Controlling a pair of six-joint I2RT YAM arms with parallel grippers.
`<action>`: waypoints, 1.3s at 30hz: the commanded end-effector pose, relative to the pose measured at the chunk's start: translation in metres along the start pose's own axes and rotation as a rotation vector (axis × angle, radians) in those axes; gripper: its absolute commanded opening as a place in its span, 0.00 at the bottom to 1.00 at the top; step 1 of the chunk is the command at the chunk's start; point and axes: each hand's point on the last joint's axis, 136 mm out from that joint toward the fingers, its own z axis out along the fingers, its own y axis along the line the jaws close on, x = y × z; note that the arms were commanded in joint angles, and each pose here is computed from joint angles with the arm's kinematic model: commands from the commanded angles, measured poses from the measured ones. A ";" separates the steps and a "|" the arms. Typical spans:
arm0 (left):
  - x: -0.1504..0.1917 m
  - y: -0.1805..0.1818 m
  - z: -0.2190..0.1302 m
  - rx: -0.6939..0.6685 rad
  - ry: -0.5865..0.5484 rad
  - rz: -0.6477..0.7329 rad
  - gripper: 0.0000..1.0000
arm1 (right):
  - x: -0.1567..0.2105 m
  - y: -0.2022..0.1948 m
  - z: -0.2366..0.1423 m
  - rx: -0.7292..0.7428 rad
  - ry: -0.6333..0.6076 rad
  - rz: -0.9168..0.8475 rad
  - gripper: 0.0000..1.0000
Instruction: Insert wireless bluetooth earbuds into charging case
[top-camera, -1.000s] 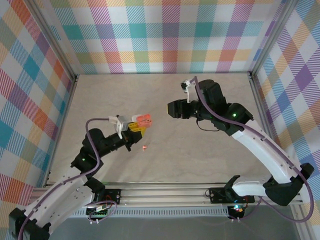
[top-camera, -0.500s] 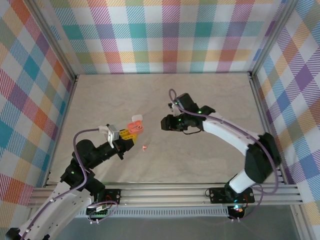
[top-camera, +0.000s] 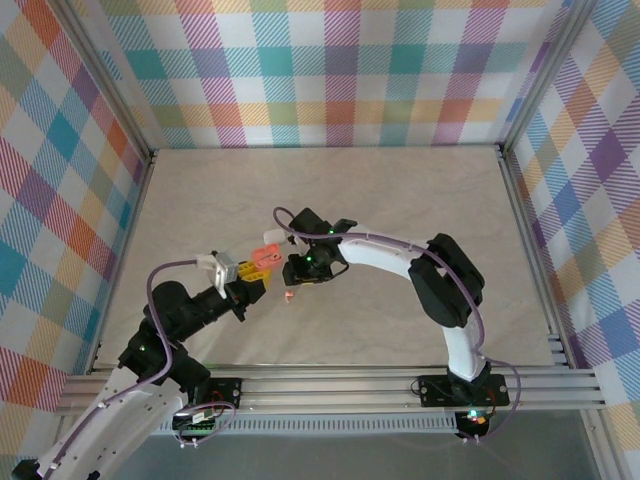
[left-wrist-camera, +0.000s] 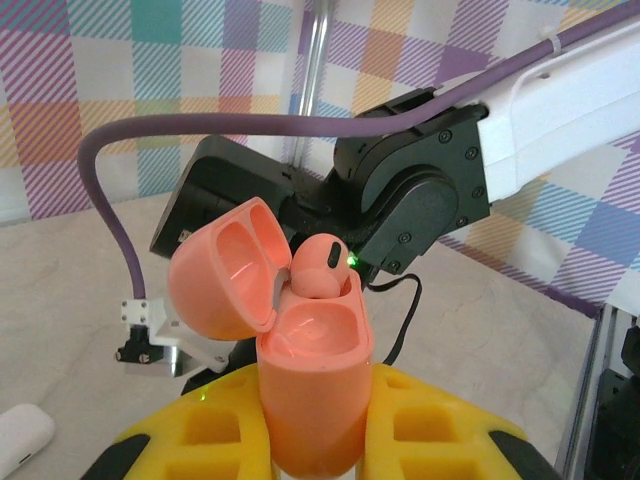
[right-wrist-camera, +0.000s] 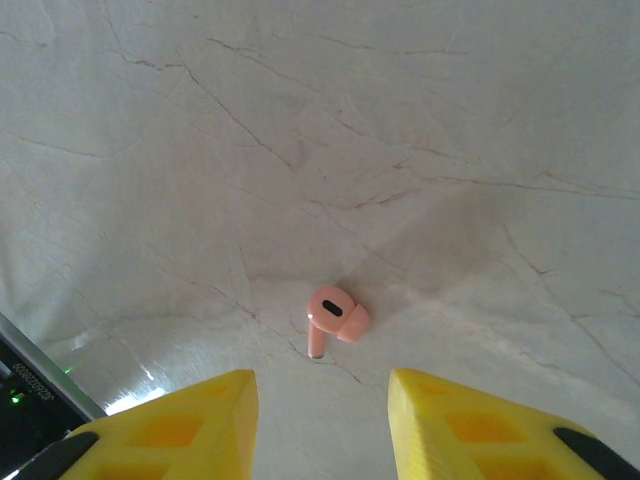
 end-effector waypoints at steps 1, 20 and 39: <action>-0.009 -0.002 -0.004 -0.007 -0.027 0.024 0.00 | 0.004 -0.002 0.004 0.046 0.024 0.068 0.41; -0.003 0.000 -0.008 -0.021 -0.021 0.043 0.00 | 0.023 0.000 0.046 0.163 0.105 0.130 0.43; -0.002 0.000 -0.013 -0.026 -0.031 0.044 0.00 | 0.021 -0.026 0.044 0.332 0.122 0.085 0.34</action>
